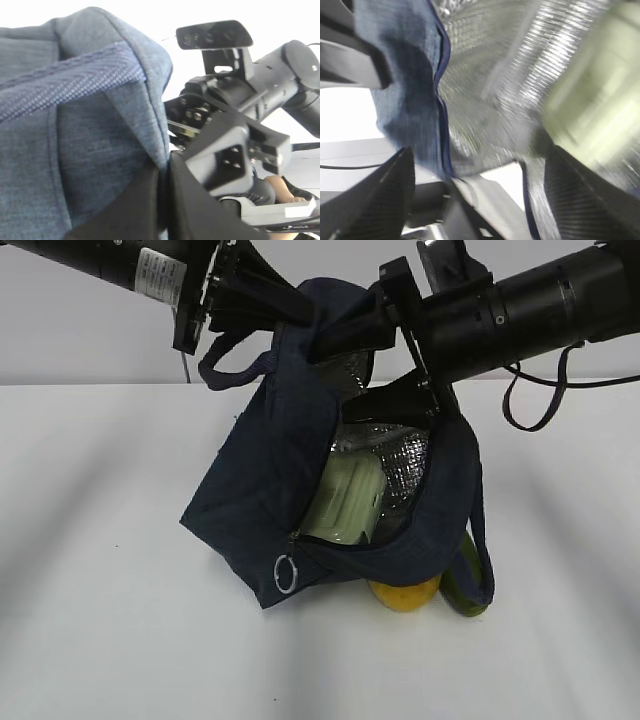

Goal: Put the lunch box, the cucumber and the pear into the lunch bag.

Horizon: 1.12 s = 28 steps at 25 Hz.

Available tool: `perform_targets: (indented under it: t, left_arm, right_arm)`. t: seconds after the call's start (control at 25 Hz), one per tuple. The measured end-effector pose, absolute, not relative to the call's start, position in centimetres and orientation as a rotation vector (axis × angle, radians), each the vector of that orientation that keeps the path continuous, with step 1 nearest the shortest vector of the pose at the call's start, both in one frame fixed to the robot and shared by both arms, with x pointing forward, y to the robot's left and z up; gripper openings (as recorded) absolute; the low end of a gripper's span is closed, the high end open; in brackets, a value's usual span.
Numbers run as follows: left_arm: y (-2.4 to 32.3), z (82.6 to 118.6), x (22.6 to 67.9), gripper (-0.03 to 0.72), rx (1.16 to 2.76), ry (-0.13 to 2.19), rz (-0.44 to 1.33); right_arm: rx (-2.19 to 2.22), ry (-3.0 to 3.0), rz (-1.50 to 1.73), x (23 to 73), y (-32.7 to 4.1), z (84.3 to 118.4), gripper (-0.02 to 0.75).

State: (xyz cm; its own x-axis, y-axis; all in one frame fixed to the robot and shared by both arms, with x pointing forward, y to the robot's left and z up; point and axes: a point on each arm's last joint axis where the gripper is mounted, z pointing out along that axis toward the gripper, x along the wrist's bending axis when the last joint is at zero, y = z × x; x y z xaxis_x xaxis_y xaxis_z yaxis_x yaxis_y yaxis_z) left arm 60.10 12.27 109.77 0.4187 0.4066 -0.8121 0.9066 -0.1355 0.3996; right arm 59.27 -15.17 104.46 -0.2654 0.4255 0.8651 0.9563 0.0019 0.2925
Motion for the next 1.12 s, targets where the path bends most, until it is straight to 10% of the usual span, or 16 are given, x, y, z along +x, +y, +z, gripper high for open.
perform_targets:
  t: [1.12]
  left_arm:
    - [16.3, 104.9, 61.7, 0.005, 2.126, 1.477, -0.281]
  right_arm:
    - [-1.797, -2.354, -0.392, 60.8, -22.0, 101.7, 0.59]
